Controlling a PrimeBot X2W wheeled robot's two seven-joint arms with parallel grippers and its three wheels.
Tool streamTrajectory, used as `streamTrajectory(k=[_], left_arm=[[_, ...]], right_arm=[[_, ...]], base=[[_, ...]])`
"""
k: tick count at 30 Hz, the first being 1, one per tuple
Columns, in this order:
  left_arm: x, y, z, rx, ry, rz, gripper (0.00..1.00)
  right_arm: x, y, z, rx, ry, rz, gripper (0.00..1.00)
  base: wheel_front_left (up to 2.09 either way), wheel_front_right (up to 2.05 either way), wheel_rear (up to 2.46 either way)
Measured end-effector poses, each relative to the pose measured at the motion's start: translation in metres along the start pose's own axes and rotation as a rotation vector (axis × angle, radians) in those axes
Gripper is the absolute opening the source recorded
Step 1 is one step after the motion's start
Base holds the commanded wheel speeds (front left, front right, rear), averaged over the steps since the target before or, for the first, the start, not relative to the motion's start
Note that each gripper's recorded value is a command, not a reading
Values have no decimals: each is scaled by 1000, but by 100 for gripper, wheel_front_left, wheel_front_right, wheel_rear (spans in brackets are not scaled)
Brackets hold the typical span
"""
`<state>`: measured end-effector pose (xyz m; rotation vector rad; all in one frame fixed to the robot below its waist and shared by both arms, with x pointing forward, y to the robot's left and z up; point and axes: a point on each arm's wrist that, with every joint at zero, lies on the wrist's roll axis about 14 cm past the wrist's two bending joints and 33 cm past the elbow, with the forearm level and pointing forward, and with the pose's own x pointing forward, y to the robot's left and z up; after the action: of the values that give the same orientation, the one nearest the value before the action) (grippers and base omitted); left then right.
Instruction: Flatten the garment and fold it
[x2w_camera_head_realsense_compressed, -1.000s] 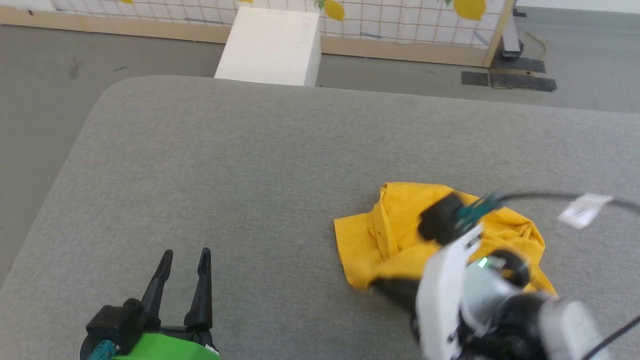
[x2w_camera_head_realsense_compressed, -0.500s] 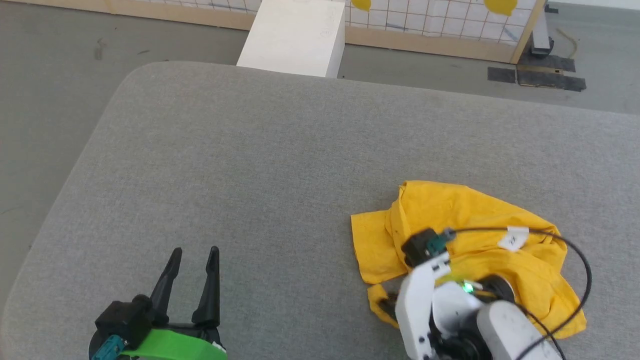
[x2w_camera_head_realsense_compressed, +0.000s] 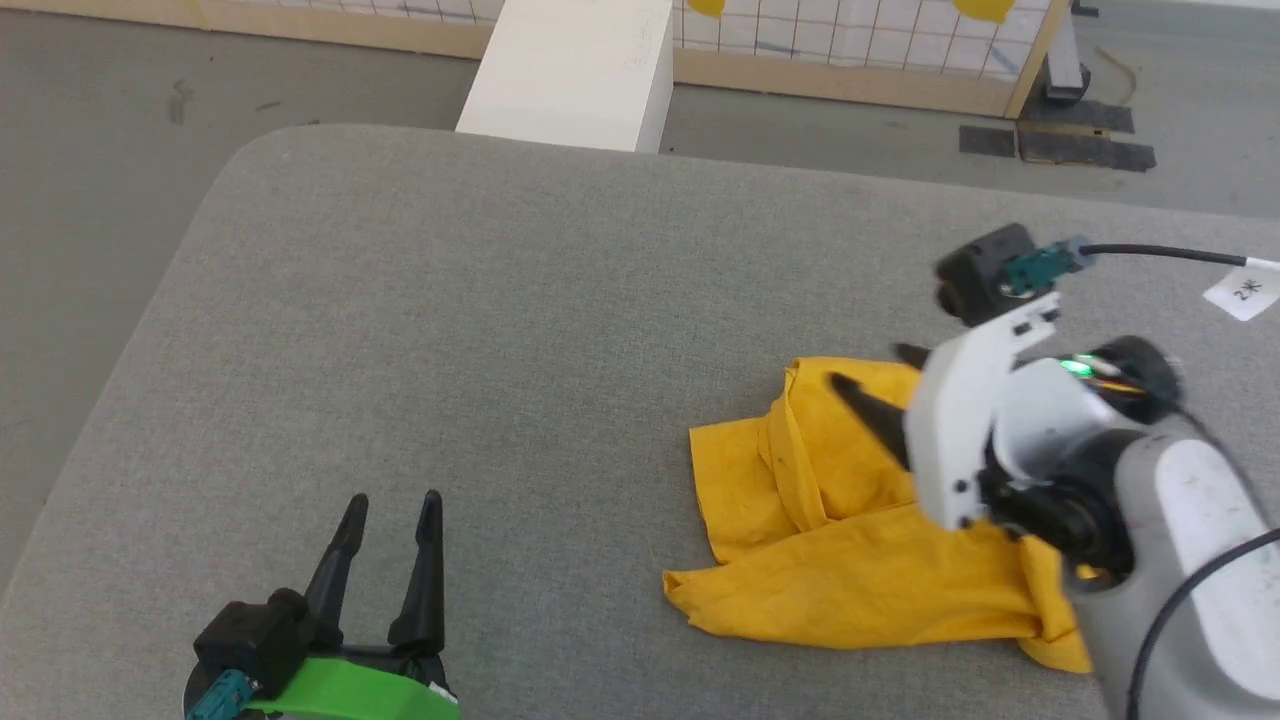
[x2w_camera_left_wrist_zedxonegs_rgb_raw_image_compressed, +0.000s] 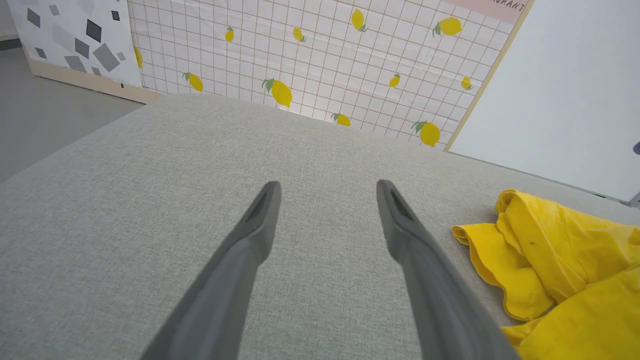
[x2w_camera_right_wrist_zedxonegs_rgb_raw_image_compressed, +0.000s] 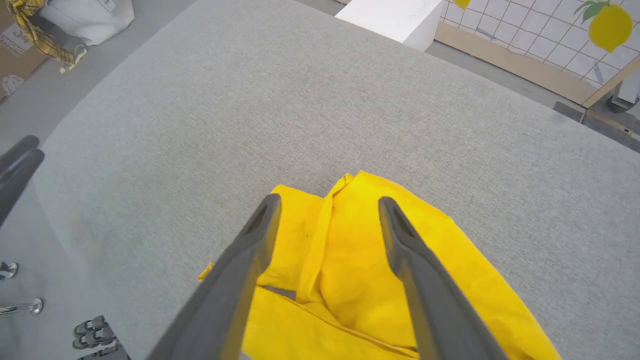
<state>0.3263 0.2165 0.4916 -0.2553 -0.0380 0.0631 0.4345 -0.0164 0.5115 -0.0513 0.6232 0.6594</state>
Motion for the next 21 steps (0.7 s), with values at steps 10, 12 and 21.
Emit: streamTrajectory(k=[10,12,21], left_arm=[[7,0,-6,4,23,-2,100],[9,1,-5,1,21,0,100],[8,12,-4,-3,22,34,100]], right_arm=[[17,-57,-75,27,275,-144,100],[25,-57,-88,36,303,-143,100],[57,-55,-101,39,297,-140,0]], base=[[0,0,0],[0,0,0],[0,0,0]])
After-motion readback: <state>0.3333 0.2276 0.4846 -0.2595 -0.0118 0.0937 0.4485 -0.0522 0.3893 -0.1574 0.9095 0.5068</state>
